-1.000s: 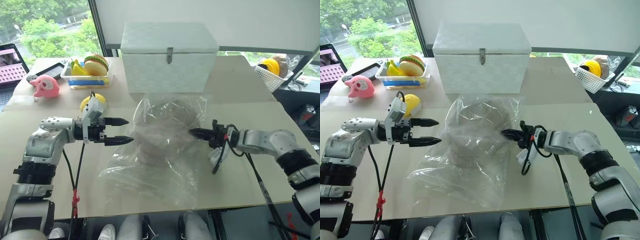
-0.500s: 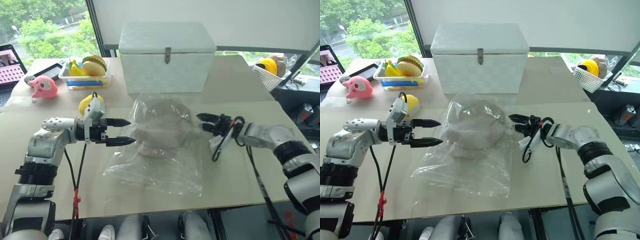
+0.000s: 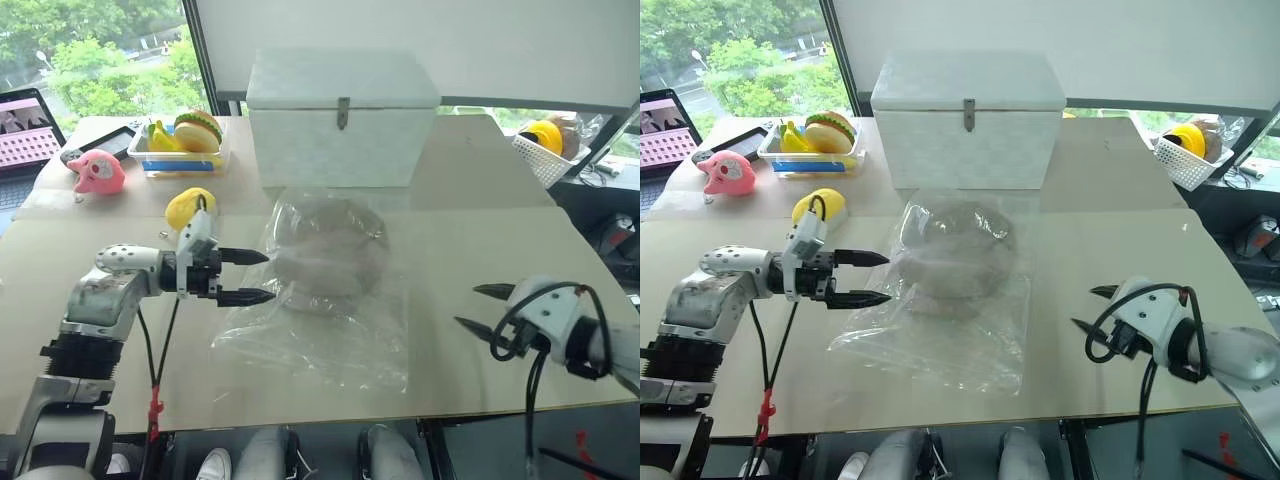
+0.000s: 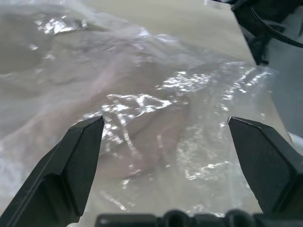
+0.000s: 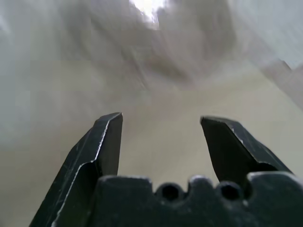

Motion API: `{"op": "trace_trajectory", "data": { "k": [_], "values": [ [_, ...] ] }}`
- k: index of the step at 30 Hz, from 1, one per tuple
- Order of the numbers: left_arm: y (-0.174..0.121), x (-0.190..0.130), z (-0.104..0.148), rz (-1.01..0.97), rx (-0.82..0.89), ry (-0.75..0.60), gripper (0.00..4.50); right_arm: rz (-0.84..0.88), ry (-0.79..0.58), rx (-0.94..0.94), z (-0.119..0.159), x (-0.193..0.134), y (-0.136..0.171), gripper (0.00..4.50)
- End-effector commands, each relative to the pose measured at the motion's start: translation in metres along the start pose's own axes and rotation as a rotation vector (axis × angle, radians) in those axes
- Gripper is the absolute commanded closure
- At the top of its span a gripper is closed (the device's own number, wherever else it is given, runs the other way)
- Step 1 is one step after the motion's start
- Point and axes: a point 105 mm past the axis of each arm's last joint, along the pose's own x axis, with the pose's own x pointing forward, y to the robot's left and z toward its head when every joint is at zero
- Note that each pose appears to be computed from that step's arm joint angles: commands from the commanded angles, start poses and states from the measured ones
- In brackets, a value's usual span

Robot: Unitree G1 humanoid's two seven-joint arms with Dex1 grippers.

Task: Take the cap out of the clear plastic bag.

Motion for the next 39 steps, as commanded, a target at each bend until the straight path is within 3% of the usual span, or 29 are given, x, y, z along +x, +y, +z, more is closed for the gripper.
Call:
{"op": "trace_trajectory", "data": {
  "k": [1,7,11,23,27,35,39],
  "values": [
    [-0.018,-0.002,0.007,-0.131,0.096,0.057,0.0,0.08,-0.149,0.226,0.029,0.007,0.038,0.88],
    [-0.044,0.005,-0.015,-0.282,0.161,0.153,0.0,0.059,-0.147,0.332,0.029,0.029,0.051,0.88],
    [-0.05,0.018,-0.035,-0.313,0.231,0.199,0.0,-0.016,-0.149,0.353,0.027,0.034,0.044,0.88],
    [-0.022,0.057,-0.051,-0.127,0.343,0.197,0.0,-0.123,-0.103,0.345,0.018,0.029,0.04,0.88],
    [-0.019,0.059,-0.053,-0.128,0.38,0.21,1.0,-0.135,-0.104,0.336,0.018,0.029,0.038,0.85],
    [-0.016,0.063,-0.051,-0.123,0.416,0.205,3.92,-0.164,-0.099,0.319,0.016,0.03,0.035,0.85],
    [-0.01,0.07,-0.039,-0.087,0.421,0.156,3.92,-0.187,-0.093,0.315,0.013,0.031,0.033,0.85]
  ]
}}
